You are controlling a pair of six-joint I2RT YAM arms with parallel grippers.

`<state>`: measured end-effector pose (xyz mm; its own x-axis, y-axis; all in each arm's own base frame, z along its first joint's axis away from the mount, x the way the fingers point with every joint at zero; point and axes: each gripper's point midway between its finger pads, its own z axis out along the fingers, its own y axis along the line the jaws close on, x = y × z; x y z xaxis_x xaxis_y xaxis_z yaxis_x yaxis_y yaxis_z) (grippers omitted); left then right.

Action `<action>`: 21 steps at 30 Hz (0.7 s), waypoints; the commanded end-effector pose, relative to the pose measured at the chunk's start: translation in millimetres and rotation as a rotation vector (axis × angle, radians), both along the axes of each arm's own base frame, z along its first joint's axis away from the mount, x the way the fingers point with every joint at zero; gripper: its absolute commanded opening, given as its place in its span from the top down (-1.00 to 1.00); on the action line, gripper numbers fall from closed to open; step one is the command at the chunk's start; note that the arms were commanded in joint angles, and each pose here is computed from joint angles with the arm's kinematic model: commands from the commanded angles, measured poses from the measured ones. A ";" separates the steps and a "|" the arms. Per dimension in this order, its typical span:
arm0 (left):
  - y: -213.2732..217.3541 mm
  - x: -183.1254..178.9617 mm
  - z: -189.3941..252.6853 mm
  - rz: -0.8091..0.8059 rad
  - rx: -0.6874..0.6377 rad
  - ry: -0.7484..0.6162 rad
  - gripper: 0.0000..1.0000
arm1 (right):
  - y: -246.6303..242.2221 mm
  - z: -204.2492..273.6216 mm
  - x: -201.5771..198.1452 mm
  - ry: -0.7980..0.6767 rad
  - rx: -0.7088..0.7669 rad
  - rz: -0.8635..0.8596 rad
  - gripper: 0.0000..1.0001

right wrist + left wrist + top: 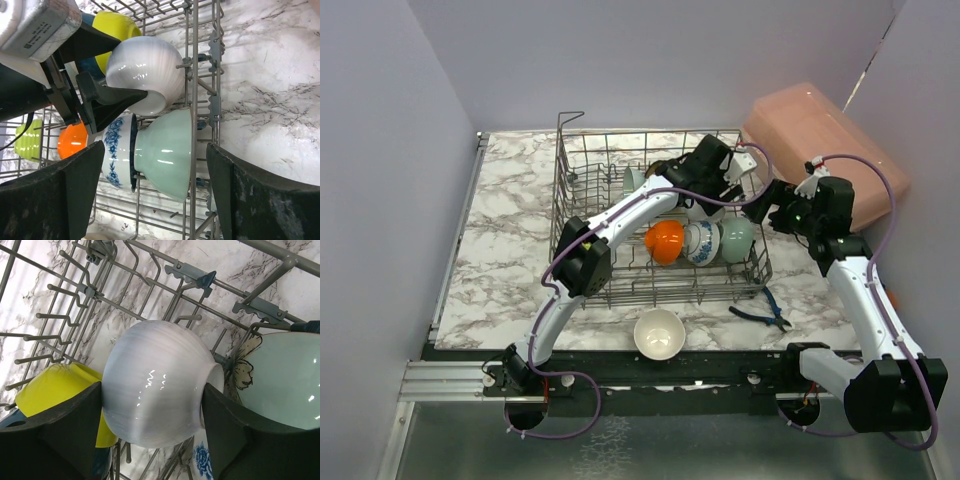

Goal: Load the bowls into the dish rack
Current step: Pick up the bowl from the dish rack.

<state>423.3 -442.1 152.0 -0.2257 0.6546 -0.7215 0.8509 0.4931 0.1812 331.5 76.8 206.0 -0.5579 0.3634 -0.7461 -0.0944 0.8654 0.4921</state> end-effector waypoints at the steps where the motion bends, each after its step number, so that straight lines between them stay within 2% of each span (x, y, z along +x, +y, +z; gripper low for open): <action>1: -29.1 -27.8 42.2 -0.083 -0.158 0.051 0.93 | 3.6 14.8 0.8 -0.020 0.010 0.023 -0.74; 2: -29.8 -28.2 48.0 -0.086 -0.173 0.048 1.00 | 3.7 15.6 1.2 -0.022 0.009 0.024 -0.74; 11: -26.2 -23.6 109.9 -0.039 -0.325 -0.014 1.00 | 1.4 16.7 1.1 -0.021 0.001 0.012 -0.74; 21: -6.0 -4.4 139.4 0.109 -0.463 -0.023 1.00 | -7.3 -6.6 2.7 0.022 -0.016 -0.045 -0.74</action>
<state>415.2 -444.6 231.2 -0.2810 0.4235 -0.8612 0.8109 0.5848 0.0229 334.5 75.4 215.5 -0.5418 0.3650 -0.7571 -0.0958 0.8681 0.4871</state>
